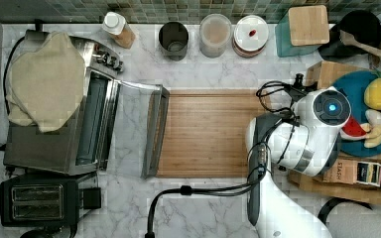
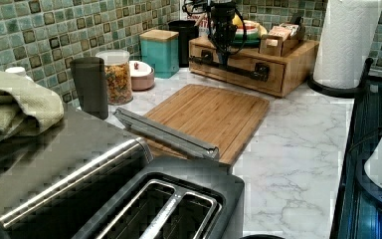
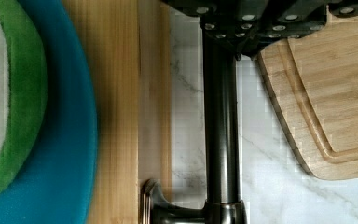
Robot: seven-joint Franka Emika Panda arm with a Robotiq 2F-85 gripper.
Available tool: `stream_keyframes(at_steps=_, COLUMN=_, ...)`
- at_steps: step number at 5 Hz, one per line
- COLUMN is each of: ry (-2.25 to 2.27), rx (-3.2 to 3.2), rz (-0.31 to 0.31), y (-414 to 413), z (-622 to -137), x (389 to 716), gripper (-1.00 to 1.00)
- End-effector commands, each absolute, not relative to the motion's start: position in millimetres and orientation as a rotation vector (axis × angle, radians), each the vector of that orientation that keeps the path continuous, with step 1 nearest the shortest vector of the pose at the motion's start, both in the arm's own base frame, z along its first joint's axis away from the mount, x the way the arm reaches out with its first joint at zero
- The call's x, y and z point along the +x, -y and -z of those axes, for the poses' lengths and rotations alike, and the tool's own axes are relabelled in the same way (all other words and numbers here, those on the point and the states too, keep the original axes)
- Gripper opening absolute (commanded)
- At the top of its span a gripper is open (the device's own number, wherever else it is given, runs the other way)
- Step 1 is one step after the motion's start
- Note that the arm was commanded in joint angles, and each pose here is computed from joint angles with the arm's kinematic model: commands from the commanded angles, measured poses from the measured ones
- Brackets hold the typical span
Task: Close the drawer.
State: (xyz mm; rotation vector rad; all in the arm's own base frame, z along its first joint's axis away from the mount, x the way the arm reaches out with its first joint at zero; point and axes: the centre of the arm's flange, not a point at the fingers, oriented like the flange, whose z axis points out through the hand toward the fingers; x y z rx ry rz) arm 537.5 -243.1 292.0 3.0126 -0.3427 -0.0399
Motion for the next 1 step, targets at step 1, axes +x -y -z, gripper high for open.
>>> stream_keyframes(at_steps=1, ry=0.610, rx=2.906, rz=0.034, y=371.3, z=-329.5, x=476.0, gripper=-1.00)
